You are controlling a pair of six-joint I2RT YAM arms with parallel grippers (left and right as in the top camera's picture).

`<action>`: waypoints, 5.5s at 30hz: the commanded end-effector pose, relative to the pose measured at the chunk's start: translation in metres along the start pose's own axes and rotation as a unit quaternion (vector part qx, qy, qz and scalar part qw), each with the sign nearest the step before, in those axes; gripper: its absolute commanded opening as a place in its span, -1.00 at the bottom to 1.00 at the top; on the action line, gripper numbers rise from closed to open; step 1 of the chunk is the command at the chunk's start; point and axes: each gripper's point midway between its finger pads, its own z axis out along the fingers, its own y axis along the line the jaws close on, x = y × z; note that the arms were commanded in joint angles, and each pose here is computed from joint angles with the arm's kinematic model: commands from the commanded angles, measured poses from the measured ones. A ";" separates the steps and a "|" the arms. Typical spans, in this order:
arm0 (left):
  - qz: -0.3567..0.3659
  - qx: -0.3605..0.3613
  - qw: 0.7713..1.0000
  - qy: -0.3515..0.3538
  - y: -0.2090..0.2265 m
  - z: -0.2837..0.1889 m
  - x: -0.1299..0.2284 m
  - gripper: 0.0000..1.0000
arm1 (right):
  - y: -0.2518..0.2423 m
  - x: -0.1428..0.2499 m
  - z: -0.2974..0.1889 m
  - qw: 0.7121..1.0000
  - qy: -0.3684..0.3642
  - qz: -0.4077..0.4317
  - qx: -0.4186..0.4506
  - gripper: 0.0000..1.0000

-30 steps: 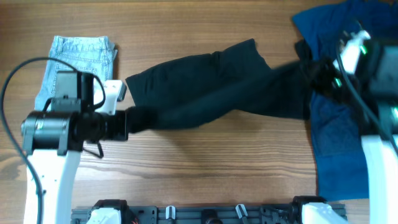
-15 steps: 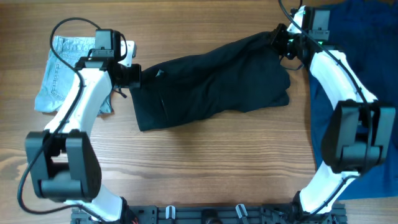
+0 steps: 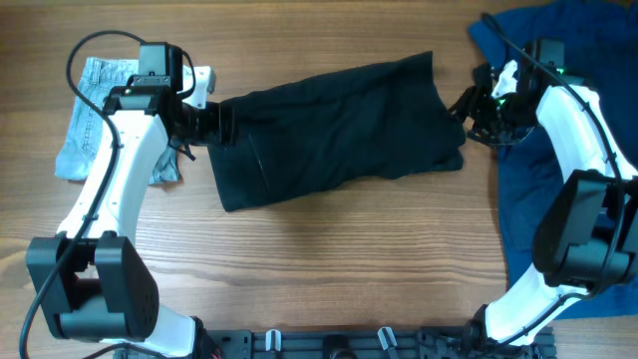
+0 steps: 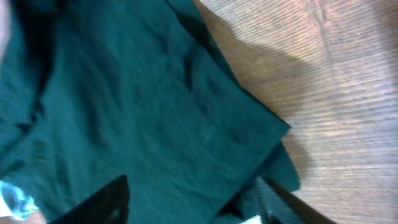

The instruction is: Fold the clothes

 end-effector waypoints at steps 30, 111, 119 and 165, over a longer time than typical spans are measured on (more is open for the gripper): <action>0.023 0.146 0.976 0.159 -0.045 0.082 0.060 -0.24 | 0.028 0.012 0.004 0.994 -0.068 -0.081 -0.035 -0.60; 0.113 0.096 0.979 0.143 -0.088 0.118 0.090 -0.66 | -0.057 0.133 0.083 0.970 0.087 -0.013 0.228 -0.91; 0.024 -0.011 0.983 0.182 -0.005 0.126 0.107 -0.67 | -0.133 0.119 0.048 0.952 0.089 0.106 0.272 -0.92; -0.010 0.080 0.966 0.246 -0.012 0.092 0.078 -0.93 | 0.027 0.120 0.056 0.992 0.047 -0.107 0.037 -0.91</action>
